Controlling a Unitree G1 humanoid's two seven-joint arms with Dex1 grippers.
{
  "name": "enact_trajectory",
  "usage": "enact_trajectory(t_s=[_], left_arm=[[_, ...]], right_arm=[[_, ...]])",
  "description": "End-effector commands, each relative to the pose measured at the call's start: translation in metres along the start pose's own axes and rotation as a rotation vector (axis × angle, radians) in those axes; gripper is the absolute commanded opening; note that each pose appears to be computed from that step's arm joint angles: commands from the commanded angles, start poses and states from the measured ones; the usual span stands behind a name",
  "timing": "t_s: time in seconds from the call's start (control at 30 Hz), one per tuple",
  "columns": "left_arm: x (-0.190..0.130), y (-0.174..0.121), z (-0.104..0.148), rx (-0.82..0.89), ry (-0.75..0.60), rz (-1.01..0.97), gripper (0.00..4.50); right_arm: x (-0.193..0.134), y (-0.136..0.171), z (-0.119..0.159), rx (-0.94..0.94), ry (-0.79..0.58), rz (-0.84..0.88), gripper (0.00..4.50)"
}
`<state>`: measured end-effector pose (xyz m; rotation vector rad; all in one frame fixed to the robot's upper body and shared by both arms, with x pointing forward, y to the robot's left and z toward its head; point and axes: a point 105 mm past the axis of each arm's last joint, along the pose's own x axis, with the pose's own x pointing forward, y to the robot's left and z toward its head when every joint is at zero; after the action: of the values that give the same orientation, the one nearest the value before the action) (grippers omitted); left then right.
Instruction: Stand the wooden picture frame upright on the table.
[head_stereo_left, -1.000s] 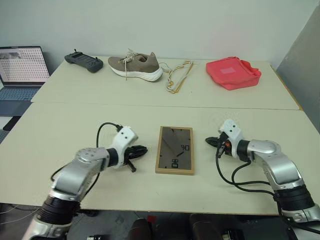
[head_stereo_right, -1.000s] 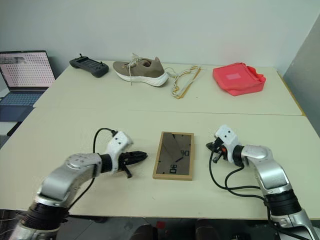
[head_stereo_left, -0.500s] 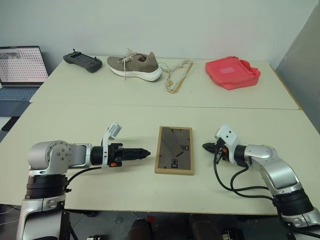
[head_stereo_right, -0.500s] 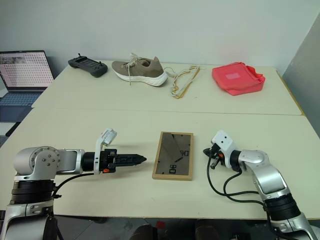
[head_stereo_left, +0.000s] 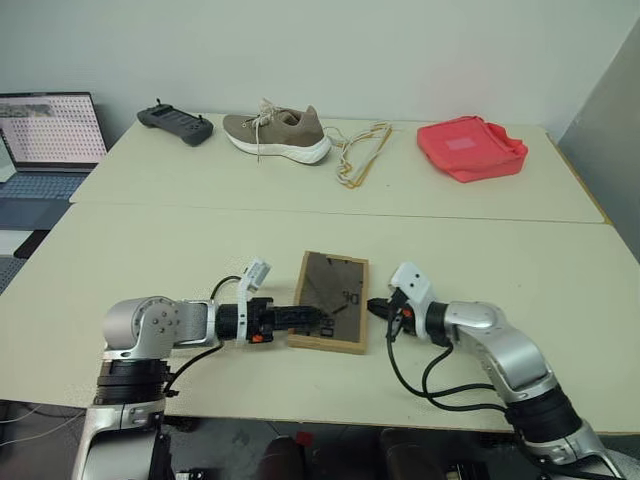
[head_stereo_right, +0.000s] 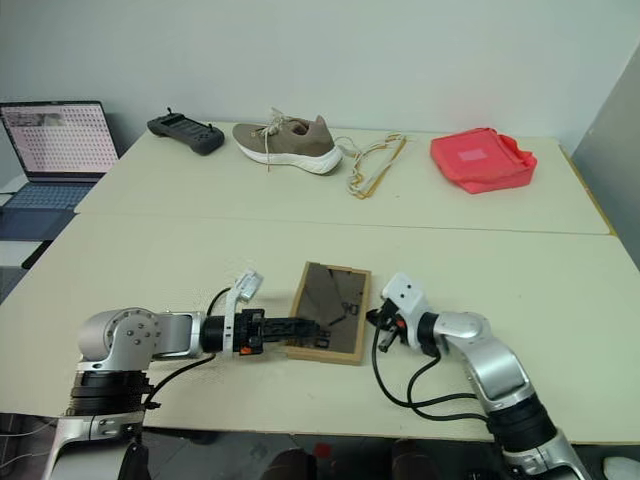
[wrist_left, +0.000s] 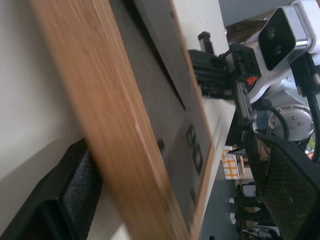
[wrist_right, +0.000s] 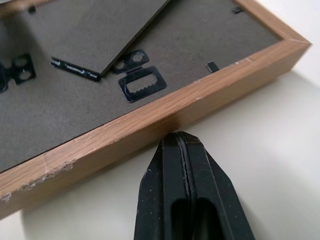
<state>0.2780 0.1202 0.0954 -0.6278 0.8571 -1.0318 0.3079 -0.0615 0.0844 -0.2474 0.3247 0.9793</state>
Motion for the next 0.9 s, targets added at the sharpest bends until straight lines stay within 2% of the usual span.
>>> enact_trajectory(t_s=[0.03, 0.1, 0.13, 0.17, 0.47, 0.63, 0.77, 0.9], left_arm=[[0.014, -0.01, -0.025, -0.041, 0.083, -0.061, 4.47], [0.012, -0.013, -0.026, -0.04, 0.077, -0.067, 4.47], [0.01, -0.013, -0.025, -0.041, 0.073, -0.066, 4.1], [0.008, -0.014, -0.023, -0.04, 0.062, -0.065, 4.04], [-0.013, -0.014, 0.002, -0.025, -0.055, -0.03, 2.22], [-0.016, -0.02, 0.006, 0.038, -0.08, -0.021, 1.33], [-0.017, -0.021, 0.013, 0.094, -0.069, 0.009, 1.27], [-0.023, -0.042, 0.034, 0.194, -0.093, -0.052, 1.27]], right_arm=[[-0.002, -0.006, 0.018, -0.042, -0.047, -0.033, 0.0], [-0.005, -0.01, 0.015, -0.041, -0.037, -0.051, 0.0], [-0.007, -0.012, 0.013, -0.041, -0.032, -0.055, 0.0], [-0.009, -0.014, 0.011, -0.038, -0.025, -0.063, 0.0], [-0.013, -0.026, 0.002, -0.023, -0.01, -0.109, 0.0], [-0.022, -0.037, 0.017, -0.037, -0.063, -0.151, 0.0], [-0.041, -0.055, 0.048, -0.041, -0.143, -0.183, 0.0], [-0.058, -0.052, 0.094, 0.01, -0.261, -0.067, 0.67]])
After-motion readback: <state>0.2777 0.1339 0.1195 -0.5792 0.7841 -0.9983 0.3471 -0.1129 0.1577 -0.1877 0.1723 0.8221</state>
